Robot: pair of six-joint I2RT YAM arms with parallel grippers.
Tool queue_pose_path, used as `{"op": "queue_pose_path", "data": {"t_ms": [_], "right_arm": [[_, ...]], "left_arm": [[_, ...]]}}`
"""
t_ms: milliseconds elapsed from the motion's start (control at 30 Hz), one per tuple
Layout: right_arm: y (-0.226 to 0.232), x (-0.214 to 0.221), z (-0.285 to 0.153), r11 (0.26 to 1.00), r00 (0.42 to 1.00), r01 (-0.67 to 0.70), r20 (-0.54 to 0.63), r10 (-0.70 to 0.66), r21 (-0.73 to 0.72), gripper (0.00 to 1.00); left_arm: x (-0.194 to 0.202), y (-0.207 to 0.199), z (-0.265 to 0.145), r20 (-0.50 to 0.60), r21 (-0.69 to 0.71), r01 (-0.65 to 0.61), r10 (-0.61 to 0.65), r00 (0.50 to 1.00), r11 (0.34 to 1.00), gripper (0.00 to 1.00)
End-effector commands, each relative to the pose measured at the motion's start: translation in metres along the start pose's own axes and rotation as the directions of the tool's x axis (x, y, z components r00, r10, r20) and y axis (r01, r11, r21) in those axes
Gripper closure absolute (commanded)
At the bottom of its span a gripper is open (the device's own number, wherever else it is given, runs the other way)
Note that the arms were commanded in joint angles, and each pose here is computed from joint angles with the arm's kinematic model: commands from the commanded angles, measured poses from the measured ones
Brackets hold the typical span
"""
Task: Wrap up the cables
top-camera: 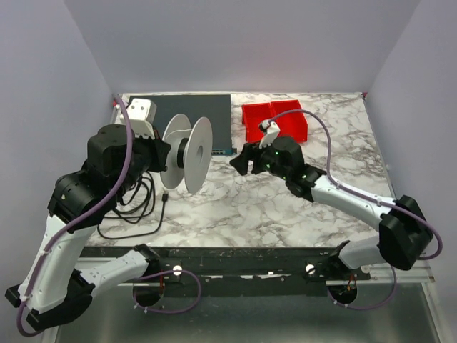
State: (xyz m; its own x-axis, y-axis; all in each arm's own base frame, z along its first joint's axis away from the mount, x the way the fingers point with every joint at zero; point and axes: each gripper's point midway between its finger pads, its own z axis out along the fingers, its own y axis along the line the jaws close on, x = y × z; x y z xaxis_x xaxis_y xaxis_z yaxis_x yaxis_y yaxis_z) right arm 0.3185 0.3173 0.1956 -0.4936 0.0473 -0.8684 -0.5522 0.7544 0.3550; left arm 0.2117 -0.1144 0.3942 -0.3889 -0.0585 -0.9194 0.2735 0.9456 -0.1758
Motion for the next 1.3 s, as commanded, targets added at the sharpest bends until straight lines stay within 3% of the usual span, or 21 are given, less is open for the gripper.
{"op": "queue_pose_path", "data": {"t_ms": [0,167,333,1067,1167,1267], "right_arm": [[0.041,-0.014,-0.021,0.968,0.988,-0.025,0.144,0.062,-0.249,0.22],[0.07,-0.001,-0.022,0.921,0.985,-0.024,0.148,0.088,-0.389,0.17],[0.1,0.006,-0.018,0.903,0.985,0.004,0.157,0.07,-0.43,0.16],[0.119,0.016,0.013,0.944,0.977,0.039,0.212,0.033,-0.327,0.22],[0.12,0.019,0.015,0.95,0.975,0.022,0.216,0.048,-0.311,0.31],[0.122,0.023,0.014,0.953,0.975,-0.009,0.21,0.076,-0.303,0.58]], "left_arm": [[-0.032,0.0,-0.014,0.082,-0.003,0.006,-0.005,0.997,1.0,1.0],[-0.046,-0.006,-0.016,0.106,0.012,0.036,-0.037,0.994,0.999,1.0],[-0.053,-0.008,-0.014,0.112,0.011,0.048,-0.049,0.992,0.999,1.0],[-0.07,-0.02,-0.003,0.134,0.034,0.103,-0.107,0.985,0.994,1.0],[-0.072,-0.02,0.0,0.14,0.026,0.113,-0.115,0.983,0.993,1.0],[-0.073,-0.017,0.002,0.158,0.009,0.129,-0.129,0.979,0.992,1.0]]}}
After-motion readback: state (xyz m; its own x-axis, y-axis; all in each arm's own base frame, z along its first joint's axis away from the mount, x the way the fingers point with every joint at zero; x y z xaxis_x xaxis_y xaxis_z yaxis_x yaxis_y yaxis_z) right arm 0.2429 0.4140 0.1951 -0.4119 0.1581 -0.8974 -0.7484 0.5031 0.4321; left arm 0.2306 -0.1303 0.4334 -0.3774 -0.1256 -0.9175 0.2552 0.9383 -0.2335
